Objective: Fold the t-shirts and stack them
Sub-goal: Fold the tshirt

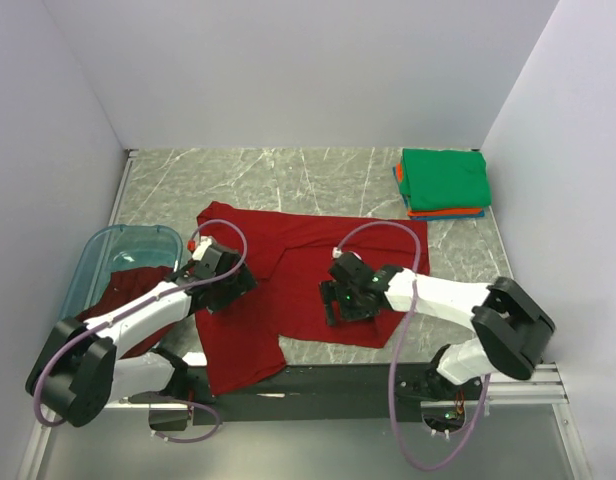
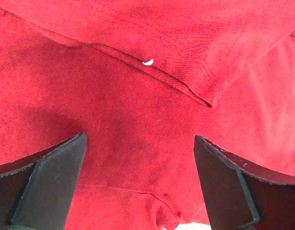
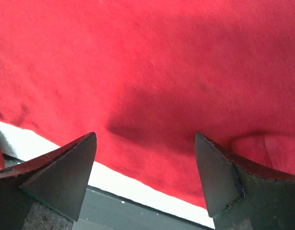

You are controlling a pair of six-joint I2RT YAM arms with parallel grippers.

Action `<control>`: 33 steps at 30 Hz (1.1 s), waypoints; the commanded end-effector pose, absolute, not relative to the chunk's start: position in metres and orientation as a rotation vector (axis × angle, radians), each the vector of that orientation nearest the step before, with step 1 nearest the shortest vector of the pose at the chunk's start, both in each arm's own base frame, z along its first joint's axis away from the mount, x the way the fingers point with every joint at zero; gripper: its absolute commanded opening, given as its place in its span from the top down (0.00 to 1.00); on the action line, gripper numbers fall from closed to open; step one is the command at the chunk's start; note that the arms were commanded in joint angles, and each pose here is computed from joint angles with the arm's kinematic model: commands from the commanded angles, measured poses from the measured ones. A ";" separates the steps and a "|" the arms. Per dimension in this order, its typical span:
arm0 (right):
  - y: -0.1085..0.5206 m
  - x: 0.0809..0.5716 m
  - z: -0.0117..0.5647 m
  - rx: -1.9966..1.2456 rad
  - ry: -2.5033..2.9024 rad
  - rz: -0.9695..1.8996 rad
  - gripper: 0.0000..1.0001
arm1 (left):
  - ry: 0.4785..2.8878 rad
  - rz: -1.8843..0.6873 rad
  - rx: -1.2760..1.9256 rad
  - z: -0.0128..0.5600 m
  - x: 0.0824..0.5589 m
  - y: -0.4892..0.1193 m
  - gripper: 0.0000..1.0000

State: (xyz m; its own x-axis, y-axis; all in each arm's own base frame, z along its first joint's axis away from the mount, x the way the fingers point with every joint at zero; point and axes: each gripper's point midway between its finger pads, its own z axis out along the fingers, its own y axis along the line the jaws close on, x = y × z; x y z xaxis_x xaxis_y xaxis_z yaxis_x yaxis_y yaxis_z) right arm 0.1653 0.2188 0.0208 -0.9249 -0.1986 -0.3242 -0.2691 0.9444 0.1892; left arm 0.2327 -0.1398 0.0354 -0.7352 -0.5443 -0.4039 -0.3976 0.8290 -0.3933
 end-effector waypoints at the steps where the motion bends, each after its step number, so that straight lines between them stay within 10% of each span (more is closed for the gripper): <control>1: 0.211 0.156 0.025 -0.222 2.784 0.369 0.11 | 2.428 -0.419 -0.720 0.041 0.236 -0.139 0.01; 18: 0.094 0.106 0.027 0.766 2.708 0.266 0.00 | 2.459 -0.292 -0.805 0.023 0.224 -0.121 0.01; 33: 0.073 0.158 0.100 0.448 2.563 0.067 0.00 | 2.428 -0.308 -0.801 0.038 0.229 -0.121 0.00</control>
State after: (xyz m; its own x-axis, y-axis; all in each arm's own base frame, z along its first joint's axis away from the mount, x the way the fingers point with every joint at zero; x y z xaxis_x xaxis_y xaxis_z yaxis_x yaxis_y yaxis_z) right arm 0.1452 0.0752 0.1113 -0.7271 0.4858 -0.4851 0.3872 0.8737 0.2946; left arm 0.2274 -0.1265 0.0345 -0.6797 -0.6037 -0.4166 -0.4660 0.7940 -0.3904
